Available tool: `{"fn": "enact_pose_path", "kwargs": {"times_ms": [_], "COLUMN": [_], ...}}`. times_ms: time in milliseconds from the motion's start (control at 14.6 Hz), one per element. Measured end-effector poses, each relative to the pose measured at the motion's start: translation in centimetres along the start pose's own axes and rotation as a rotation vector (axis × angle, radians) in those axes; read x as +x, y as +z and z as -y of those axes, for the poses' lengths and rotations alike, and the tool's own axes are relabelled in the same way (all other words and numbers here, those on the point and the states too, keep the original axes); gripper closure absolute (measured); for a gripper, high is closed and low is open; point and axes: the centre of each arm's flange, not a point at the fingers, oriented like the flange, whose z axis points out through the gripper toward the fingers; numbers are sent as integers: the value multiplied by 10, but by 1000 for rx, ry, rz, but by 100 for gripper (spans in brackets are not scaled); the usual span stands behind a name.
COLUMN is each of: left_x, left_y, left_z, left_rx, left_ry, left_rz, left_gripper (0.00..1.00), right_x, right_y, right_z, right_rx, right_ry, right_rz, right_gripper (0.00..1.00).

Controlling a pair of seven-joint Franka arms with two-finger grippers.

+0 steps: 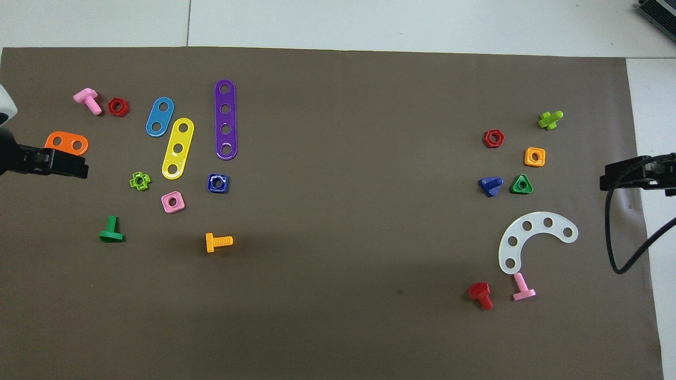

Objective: Unscrew and place screws in storage area

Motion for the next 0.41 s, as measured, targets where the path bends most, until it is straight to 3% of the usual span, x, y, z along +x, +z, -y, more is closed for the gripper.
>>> {"fn": "enact_pose_path", "kwargs": {"times_ms": [412], "left_x": [0], "left_y": [0], "left_z": [0], "left_rx": [0], "left_ry": [0], "left_rz": [0], "left_gripper": [0], "right_x": [3], "right_y": [4], "right_z": [2], "right_rx": [2], "right_ry": [-1], "right_rz": [7], "right_gripper": [0]}}
